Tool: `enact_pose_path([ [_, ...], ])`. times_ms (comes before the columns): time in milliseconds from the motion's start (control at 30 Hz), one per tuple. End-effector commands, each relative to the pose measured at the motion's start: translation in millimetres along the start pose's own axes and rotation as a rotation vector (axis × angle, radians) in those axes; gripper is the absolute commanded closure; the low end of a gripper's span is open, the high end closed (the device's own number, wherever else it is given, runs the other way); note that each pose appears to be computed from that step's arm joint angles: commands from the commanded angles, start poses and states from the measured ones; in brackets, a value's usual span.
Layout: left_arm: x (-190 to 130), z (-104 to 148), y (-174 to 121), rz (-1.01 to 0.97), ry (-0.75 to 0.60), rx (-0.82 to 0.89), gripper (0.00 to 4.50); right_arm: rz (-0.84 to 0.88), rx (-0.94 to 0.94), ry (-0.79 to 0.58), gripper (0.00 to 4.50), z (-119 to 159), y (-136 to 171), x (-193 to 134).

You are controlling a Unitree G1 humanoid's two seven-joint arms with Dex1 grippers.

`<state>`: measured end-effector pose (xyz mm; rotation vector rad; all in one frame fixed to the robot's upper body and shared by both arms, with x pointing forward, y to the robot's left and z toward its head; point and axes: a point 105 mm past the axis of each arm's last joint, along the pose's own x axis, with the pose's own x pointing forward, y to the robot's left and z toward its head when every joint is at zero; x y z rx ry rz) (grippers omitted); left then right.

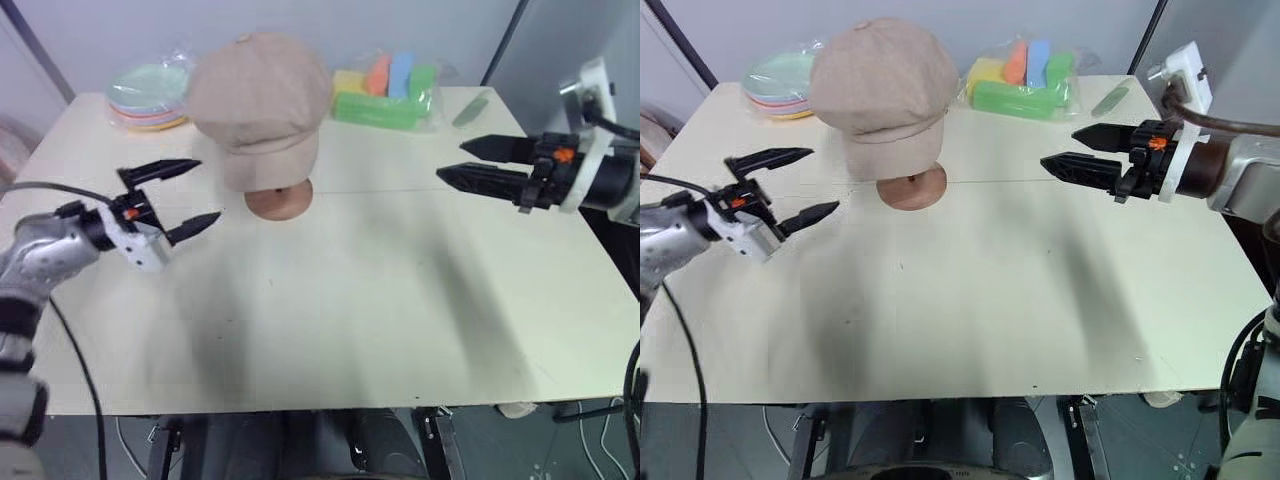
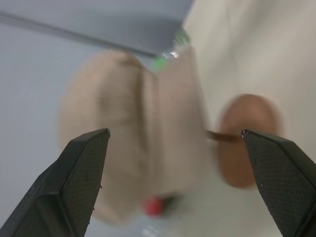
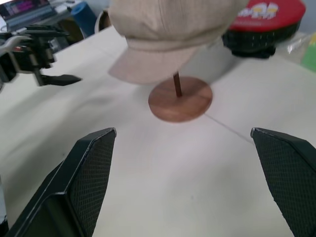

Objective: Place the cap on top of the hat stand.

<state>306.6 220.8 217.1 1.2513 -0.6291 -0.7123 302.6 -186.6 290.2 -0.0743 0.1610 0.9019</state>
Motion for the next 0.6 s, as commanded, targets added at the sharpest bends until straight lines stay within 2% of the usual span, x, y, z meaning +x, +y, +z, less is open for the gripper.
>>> enact_pose_path([
  [33, -10.0, 12.3, 32.2, 0.096, 0.111, -0.174, 0.03, 0.002, -0.048, -0.026, 0.0, 9.3, -5.8, -3.7],
  [100, -23.7, 0.7, 31.5, 0.104, 0.269, -0.411, 0.03, 0.004, -0.049, -0.021, 0.0, 8.2, -10.5, -2.4],
  [167, -40.6, -7.6, 37.9, 0.144, 0.372, -0.699, 0.03, 0.022, -0.056, -0.022, 0.0, 9.4, -11.9, -0.6],
  [267, -62.1, 2.1, 58.2, 0.16, 0.339, -1.082, 0.03, 0.078, -0.065, -0.035, 0.0, 14.0, -8.4, 2.2],
  [333, -74.5, 9.7, 79.0, 0.19, 0.278, -1.164, 0.03, 0.111, -0.079, -0.038, 0.0, 15.9, -6.4, 3.5],
  [400, -87.4, 8.1, 93.0, 0.226, 0.281, -1.192, 0.03, 0.132, -0.083, -0.042, 0.0, 18.2, -6.0, 4.6],
  [600, -102.3, 3.0, 105.9, 0.223, 0.355, -1.152, 0.03, 0.172, -0.083, -0.063, 0.0, 24.0, -5.9, 10.7],
])
